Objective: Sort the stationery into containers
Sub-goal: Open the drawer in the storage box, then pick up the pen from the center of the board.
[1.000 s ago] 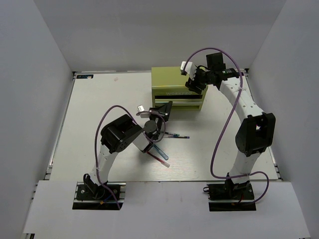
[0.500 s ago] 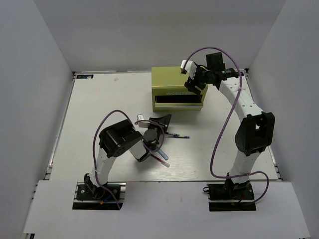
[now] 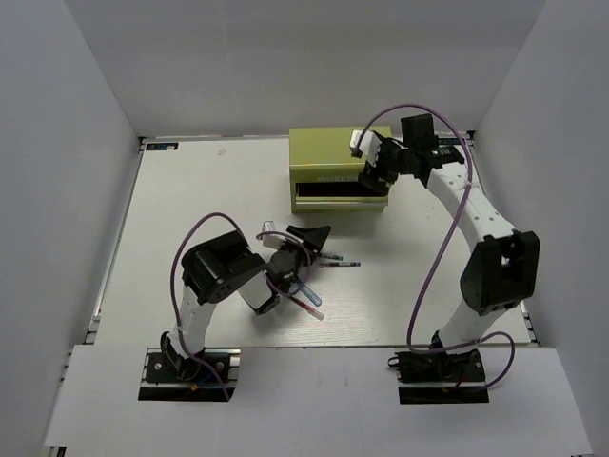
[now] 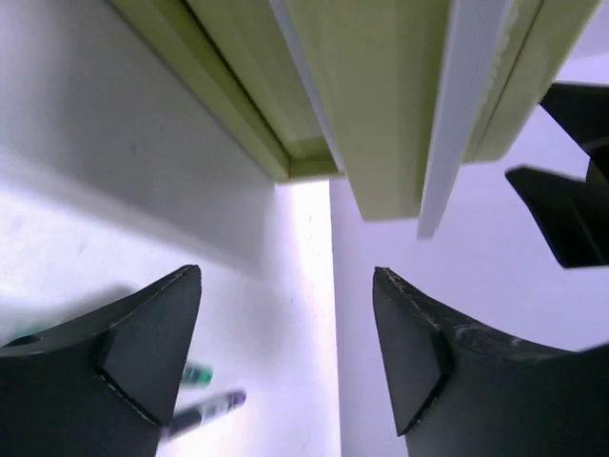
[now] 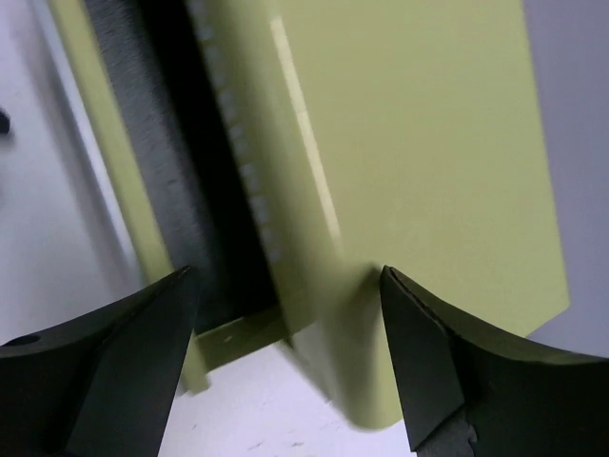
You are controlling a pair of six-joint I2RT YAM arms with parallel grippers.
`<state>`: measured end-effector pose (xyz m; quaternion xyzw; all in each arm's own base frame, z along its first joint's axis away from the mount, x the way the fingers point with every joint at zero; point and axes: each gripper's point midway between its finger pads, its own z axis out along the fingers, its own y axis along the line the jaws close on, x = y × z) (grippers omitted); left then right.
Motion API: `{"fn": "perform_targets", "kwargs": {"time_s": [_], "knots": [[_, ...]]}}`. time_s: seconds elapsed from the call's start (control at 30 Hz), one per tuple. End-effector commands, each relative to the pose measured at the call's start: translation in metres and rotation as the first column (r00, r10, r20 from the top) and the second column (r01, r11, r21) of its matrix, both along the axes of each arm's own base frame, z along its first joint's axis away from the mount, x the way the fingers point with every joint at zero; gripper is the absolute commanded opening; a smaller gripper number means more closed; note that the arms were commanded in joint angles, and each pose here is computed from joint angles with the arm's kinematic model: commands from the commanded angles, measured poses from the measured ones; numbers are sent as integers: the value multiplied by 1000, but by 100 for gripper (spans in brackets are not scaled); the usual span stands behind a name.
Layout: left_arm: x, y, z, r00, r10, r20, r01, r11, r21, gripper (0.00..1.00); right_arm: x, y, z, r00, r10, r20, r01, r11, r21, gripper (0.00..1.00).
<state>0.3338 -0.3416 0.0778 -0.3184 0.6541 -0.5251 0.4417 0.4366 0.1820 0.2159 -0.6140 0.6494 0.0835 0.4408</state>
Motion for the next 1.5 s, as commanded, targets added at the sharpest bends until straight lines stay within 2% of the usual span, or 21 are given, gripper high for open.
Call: {"fn": "perform_targets", "kwargs": {"time_s": [0.0, 0.1, 0.17, 0.23, 0.3, 0.33, 0.37, 0.43, 0.47, 0.53, 0.57, 0.63, 0.67, 0.7, 0.73, 0.77, 0.87, 0.93, 1.1, 1.27, 1.47], "knots": [[-26, 17, 113, 959, -10, 284, 91, 958, -273, 85, -54, -7, 1, 995, 67, -68, -67, 998, 6, 81], [-46, 25, 125, 953, -53, 297, 132, 959, -252, 86, -88, -10, 12, 991, 133, -30, -132, 991, 10, 79], [-57, 23, 119, 951, -114, 287, 170, 969, -178, 86, -104, -7, 15, 985, 172, -21, -171, 985, 35, 77], [-68, 19, 131, 938, -178, 299, 226, 965, -136, 87, -130, -8, 11, 974, 227, 1, -227, 973, 47, 73], [-74, 18, 128, 929, -233, 288, 262, 963, -69, 87, -155, -9, 1, 965, 264, -6, -263, 963, 65, 63], [-78, 20, 125, 932, -253, 259, 266, 964, -16, 89, -168, -3, -5, 951, 309, -21, -305, 947, 97, 50], [-81, 20, 124, 930, -272, 248, 277, 961, 16, 89, -177, -2, -6, 943, 331, -25, -327, 940, 101, 43], [-85, 19, 124, 925, -309, 222, 300, 951, 74, 93, -201, -1, -33, 916, 392, -84, -381, 916, 121, 34], [-86, 26, 111, 940, -316, 129, 299, 945, 134, 96, -206, 2, -40, 906, 411, -98, -399, 908, 126, 27], [-82, 35, 112, 953, -288, 93, 259, 935, 242, 100, -214, 3, -65, 893, 426, -146, -411, 903, 124, 23], [-84, 46, 89, 963, -271, 0, 255, 908, 333, 100, -218, 8, -71, 883, 442, -159, -427, 896, 122, 23], [-78, 72, 107, 987, -162, 1, 150, 914, 377, 100, -214, 10, -90, 885, 429, -180, -415, 903, 110, 31], [-83, 88, 87, 990, -119, -81, 143, 886, 441, 100, -216, 14, -95, 882, 429, -195, -417, 903, 101, 35], [-82, 100, 86, 994, -71, -88, 104, 878, 467, 100, -211, 15, -100, 887, 422, -187, -412, 907, 88, 43], [-84, 107, 98, 996, -55, -70, 81, 885, 459, 100, -207, 18, -111, 889, 411, -200, -406, 911, 68, 45], [-89, 116, 88, 994, -43, -105, 90, 864, 496, 100, -203, 23, -113, 895, 396, -205, -390, 918, 72, 45], [-97, 128, 90, 992, -31, -122, 90, 852, 516, 100, -188, 29, -131, 908, 341, -243, -343, 939, 35, 48], [-105, 136, 76, 984, -34, -174, 127, 815, 565, 100, -175, 33, -138, 924, 307, -226, -316, 949, -3, 51], [-120, 153, 63, 967, -8, -254, 166, 776, 608, 100, -165, 38, -159, 938, 236, -254, -259, 964, -59, 51], [-123, 159, 70, 970, 2, -241, 143, 799, 584, 100, -148, 41, -175, 955, 162, -248, -194, 975, -108, 51], [-128, 161, 59, 961, 9, -277, 162, 793, 587, 100, -154, 38, -193, 936, 170, -309, -224, 963, -147, 48]]}}
